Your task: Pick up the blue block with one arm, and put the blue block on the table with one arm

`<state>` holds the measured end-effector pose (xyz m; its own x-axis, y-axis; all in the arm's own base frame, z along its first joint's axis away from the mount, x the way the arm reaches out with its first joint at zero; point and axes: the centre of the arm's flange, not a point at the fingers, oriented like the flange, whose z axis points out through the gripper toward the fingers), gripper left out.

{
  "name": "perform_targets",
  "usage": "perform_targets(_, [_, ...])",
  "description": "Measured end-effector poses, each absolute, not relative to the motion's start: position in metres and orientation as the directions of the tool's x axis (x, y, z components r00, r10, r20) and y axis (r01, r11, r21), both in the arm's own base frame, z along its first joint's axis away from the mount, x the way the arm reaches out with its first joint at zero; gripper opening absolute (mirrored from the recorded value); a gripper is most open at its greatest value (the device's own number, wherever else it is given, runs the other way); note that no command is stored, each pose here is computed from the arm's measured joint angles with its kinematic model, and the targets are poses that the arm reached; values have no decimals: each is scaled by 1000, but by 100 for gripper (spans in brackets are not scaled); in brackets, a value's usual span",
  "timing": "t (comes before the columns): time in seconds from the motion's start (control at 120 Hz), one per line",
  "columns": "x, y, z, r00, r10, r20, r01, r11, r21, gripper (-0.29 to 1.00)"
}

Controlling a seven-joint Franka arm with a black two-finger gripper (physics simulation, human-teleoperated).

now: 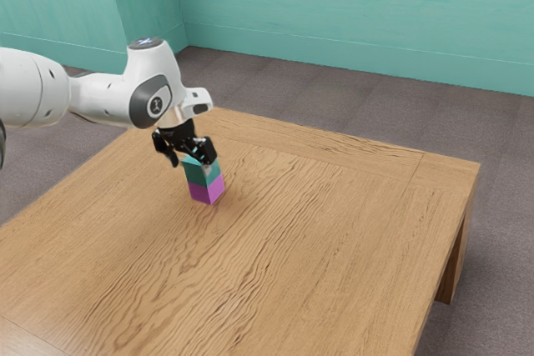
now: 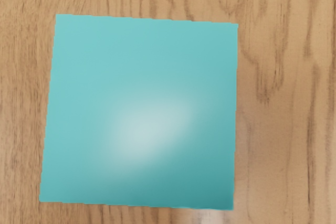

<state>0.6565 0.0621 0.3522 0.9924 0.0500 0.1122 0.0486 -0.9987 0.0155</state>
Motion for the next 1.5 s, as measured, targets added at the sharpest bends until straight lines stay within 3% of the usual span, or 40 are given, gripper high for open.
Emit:
perform_targets(0.575, [693, 84, 348, 988, 18, 155, 17, -1000, 8, 70])
perform_targets(1.267, [702, 79, 320, 991, 17, 129, 14, -1000, 23, 70])
perform_targets(1.5, [701, 78, 325, 991, 24, 134, 21, -1000, 20, 42])
